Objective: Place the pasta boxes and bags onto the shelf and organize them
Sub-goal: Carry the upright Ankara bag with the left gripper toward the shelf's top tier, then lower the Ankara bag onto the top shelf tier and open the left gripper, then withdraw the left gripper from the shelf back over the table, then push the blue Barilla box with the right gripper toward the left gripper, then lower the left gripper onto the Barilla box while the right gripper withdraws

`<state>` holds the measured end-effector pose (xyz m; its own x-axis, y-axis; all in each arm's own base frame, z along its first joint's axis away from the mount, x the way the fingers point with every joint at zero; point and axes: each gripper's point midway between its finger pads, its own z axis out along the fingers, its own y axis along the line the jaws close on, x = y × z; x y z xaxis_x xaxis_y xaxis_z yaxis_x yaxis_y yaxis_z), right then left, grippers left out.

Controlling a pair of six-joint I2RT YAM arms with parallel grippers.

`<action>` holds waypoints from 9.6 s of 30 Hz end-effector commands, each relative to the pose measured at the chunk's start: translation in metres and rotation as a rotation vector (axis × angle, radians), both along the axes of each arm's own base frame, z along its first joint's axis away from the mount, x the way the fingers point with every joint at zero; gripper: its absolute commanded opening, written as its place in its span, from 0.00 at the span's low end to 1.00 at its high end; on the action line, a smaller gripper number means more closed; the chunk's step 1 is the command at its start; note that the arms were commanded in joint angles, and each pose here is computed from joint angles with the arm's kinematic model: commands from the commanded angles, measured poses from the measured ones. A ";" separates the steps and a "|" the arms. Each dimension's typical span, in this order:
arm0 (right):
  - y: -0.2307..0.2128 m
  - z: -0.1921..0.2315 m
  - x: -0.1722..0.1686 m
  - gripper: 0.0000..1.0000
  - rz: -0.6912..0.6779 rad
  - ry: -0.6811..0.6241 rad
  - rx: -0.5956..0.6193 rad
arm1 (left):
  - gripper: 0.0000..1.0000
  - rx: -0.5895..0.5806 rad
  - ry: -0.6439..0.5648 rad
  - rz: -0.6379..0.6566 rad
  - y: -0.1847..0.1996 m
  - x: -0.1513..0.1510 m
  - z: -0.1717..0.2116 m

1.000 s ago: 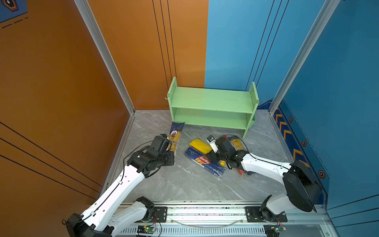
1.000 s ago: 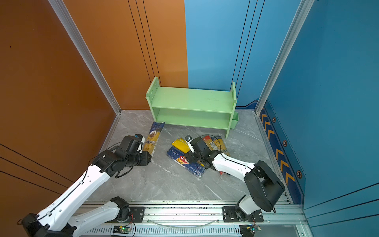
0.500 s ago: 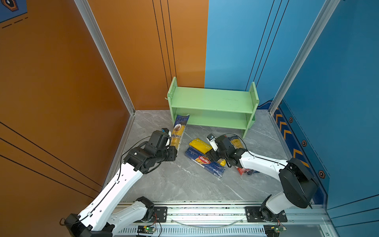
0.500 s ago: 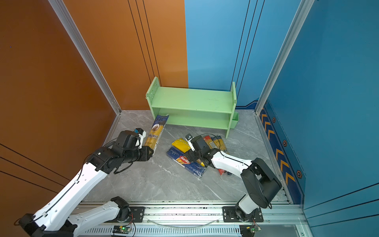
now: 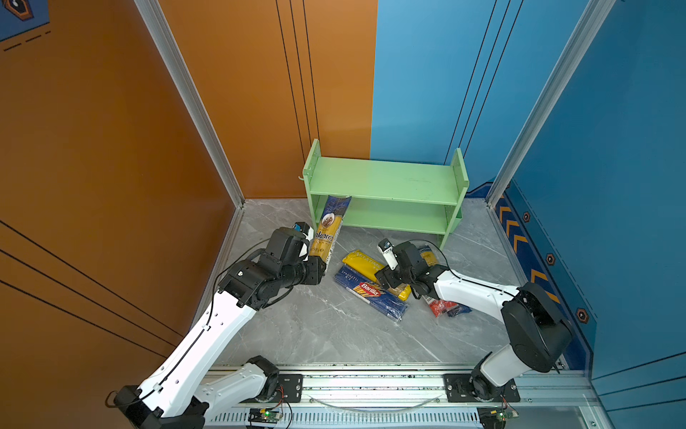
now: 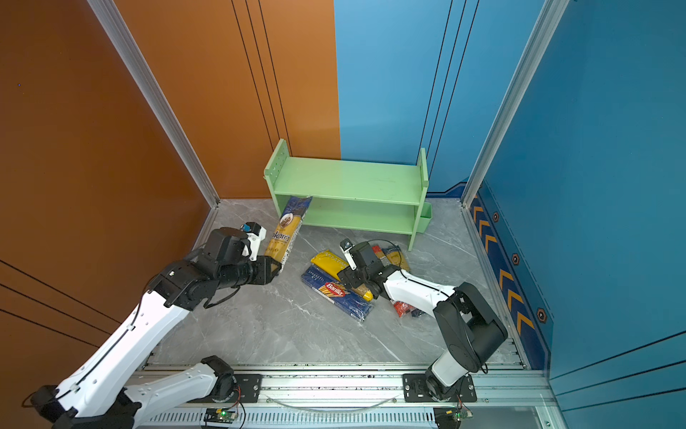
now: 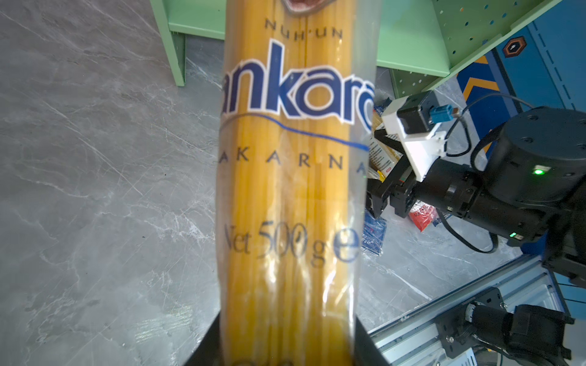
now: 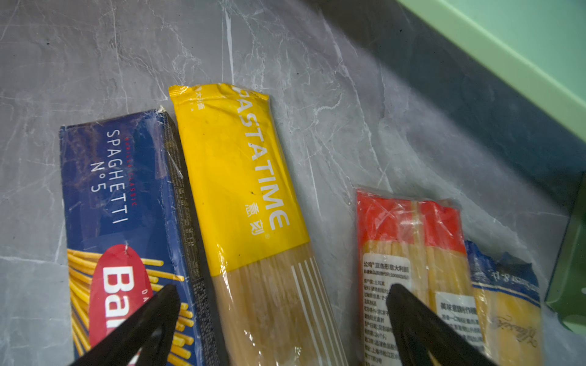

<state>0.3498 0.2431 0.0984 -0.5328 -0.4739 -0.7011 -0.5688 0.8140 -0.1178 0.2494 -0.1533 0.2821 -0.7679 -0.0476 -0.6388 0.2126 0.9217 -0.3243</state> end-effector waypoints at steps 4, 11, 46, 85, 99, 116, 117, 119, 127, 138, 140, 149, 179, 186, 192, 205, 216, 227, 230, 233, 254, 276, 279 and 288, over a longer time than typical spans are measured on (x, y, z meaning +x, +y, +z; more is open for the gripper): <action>0.003 -0.001 0.000 1.00 0.017 0.019 -0.001 | 0.00 -0.145 -0.238 -0.068 -0.027 0.021 0.077; 0.003 -0.005 -0.002 1.00 0.025 0.034 0.000 | 0.00 -0.087 -0.337 0.008 -0.020 0.049 0.097; 0.005 -0.009 -0.026 1.00 0.028 0.052 0.018 | 0.00 0.043 -0.644 0.216 -0.041 0.228 0.165; 0.018 -0.012 -0.028 1.00 0.039 0.069 -0.009 | 0.00 0.021 -0.480 0.210 -0.031 0.261 0.108; 0.018 -0.012 -0.028 1.00 0.039 0.066 -0.014 | 0.00 0.043 -0.457 0.178 -0.033 0.258 0.099; 0.012 -0.013 -0.030 1.00 0.033 0.068 -0.038 | 0.26 0.045 -0.437 0.155 -0.035 0.256 0.090; 0.012 -0.013 -0.030 1.00 0.032 0.068 -0.040 | 0.32 0.042 -0.436 0.155 -0.034 0.256 0.090; 0.011 -0.013 -0.031 1.00 0.031 0.069 -0.044 | 0.41 0.041 -0.434 0.160 -0.034 0.256 0.089; 0.010 -0.013 -0.031 1.00 0.030 0.068 -0.047 | 0.47 0.045 -0.427 0.168 -0.031 0.256 0.086; 0.006 -0.014 -0.031 1.00 0.021 0.069 -0.060 | 0.51 0.030 -0.427 0.175 -0.029 0.254 0.086; 0.006 -0.013 -0.031 1.00 0.025 0.069 -0.061 | 0.51 0.024 -0.429 0.171 -0.030 0.253 0.087; 0.007 -0.005 -0.035 1.00 0.068 0.032 -0.057 | 0.60 0.009 -0.461 0.162 -0.025 0.241 0.106; -0.081 -0.004 -0.058 1.00 -0.271 -0.058 -0.485 | 0.64 -0.083 -0.264 0.187 0.009 0.135 -0.005; -0.087 -0.008 -0.066 1.00 -0.269 -0.028 -0.580 | 0.64 -0.078 -0.111 0.185 0.008 0.111 -0.073; -0.069 -0.020 -0.071 1.00 -0.177 0.029 -0.640 | 0.65 -0.073 -0.050 0.190 0.010 0.092 -0.101; 0.030 -0.060 -0.104 1.00 0.136 0.187 -0.590 | 0.65 -0.047 0.054 0.223 0.027 0.047 -0.148; 0.107 -0.059 -0.091 1.00 0.205 0.204 -0.396 | 0.65 -0.033 0.091 0.247 0.038 0.024 -0.167; 0.088 -0.025 -0.139 1.00 0.398 0.114 -0.299 | 0.68 -0.032 0.119 0.266 0.041 0.028 -0.181; 0.092 -0.017 -0.156 0.99 0.452 0.075 -0.220 | 0.68 -0.045 0.125 0.272 0.043 0.029 -0.185; 0.103 -0.010 -0.173 0.99 0.524 0.004 -0.178 | 0.68 -0.043 0.138 0.283 0.046 0.029 -0.190; 0.149 -0.030 -0.158 1.00 0.493 -0.140 -0.199 | 0.71 -0.056 0.163 0.306 0.052 0.029 -0.199; 0.143 0.000 -0.082 1.00 0.368 -0.220 -0.154 | 0.71 -0.075 0.164 0.304 0.050 0.030 -0.200; 0.132 0.008 -0.087 1.00 0.366 -0.225 -0.144 | 0.71 -0.075 0.145 0.283 0.043 0.030 -0.196; 0.082 0.023 -0.069 1.00 0.236 -0.229 -0.154 | 0.73 -0.074 0.128 0.229 0.018 0.031 -0.191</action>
<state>0.2740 0.3474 0.1249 -0.1887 -0.6645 -0.7231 -0.7253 0.5907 -0.3535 0.2734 -0.1289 0.0842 -0.8191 -0.2633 -0.5096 -0.0473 0.9164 -0.3976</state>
